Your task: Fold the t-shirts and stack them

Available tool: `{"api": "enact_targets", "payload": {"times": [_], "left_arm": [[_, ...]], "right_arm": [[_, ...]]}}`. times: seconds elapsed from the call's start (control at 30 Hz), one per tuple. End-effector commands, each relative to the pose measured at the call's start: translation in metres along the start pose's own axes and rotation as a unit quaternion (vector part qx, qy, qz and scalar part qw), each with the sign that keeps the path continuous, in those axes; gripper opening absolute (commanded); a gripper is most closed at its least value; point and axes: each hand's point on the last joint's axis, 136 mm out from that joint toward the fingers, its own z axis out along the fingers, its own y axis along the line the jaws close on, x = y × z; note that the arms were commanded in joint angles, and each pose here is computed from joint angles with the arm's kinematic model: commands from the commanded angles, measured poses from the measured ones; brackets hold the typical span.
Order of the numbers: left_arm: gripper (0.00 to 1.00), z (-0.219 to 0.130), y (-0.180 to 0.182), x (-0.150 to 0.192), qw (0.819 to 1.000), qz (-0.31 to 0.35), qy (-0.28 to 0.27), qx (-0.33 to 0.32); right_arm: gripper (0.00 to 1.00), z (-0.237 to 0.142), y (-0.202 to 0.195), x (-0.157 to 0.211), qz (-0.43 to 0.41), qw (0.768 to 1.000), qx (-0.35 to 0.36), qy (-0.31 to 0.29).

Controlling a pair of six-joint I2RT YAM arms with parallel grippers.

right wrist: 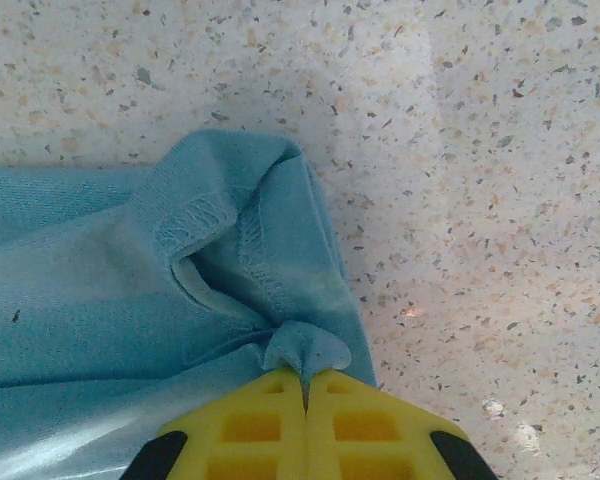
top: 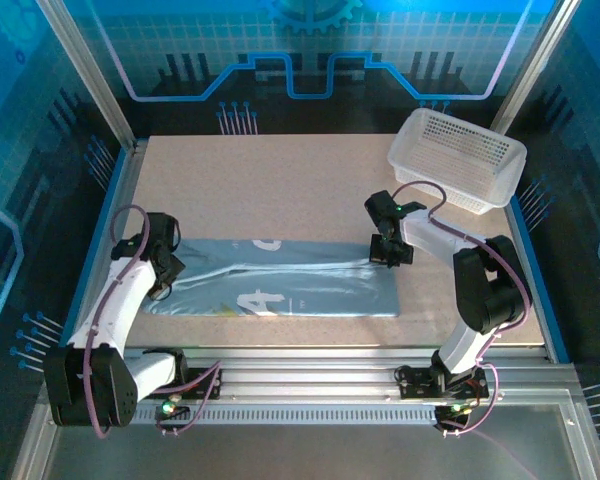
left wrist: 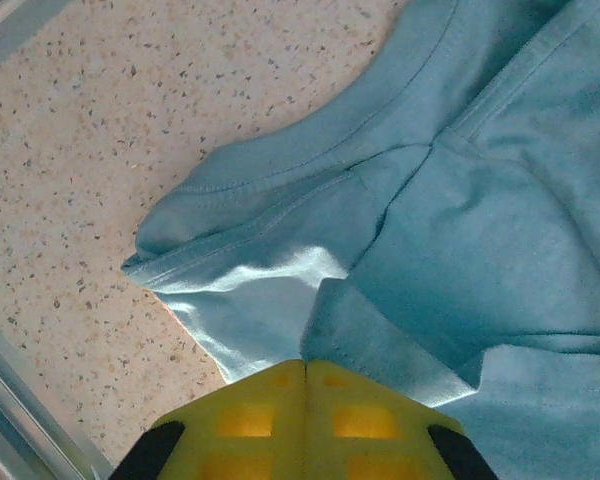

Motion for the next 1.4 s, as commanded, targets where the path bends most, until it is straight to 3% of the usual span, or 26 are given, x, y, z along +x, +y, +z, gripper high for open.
{"api": "enact_targets", "payload": {"times": [0.0,0.53,0.67,0.83,1.17,1.37], "left_arm": [[0.0,-0.003,0.01,-0.001,1.0,-0.024,-0.008,-0.01],[0.0,-0.001,0.026,0.01,0.998,-0.058,-0.006,-0.027],[0.0,0.001,0.031,0.013,0.997,-0.066,-0.005,-0.034],[0.0,0.0,0.033,0.012,0.997,-0.067,-0.011,-0.036],[0.0,0.002,0.03,0.012,0.997,-0.065,-0.01,-0.032],[0.0,0.002,0.031,0.013,0.997,-0.067,-0.009,-0.033]], "right_arm": [[0.0,0.003,-0.006,0.007,0.0,1.0,0.023,0.009],[0.0,0.002,-0.008,0.018,0.007,1.0,0.015,0.02],[0.04,0.0,-0.012,0.018,0.013,0.999,0.021,0.021],[0.25,-0.022,-0.011,0.008,0.02,1.0,0.004,-0.007],[0.3,-0.025,0.005,-0.003,0.039,0.999,-0.034,-0.003],[0.29,-0.006,0.014,0.007,0.045,0.997,-0.049,0.045]]}}
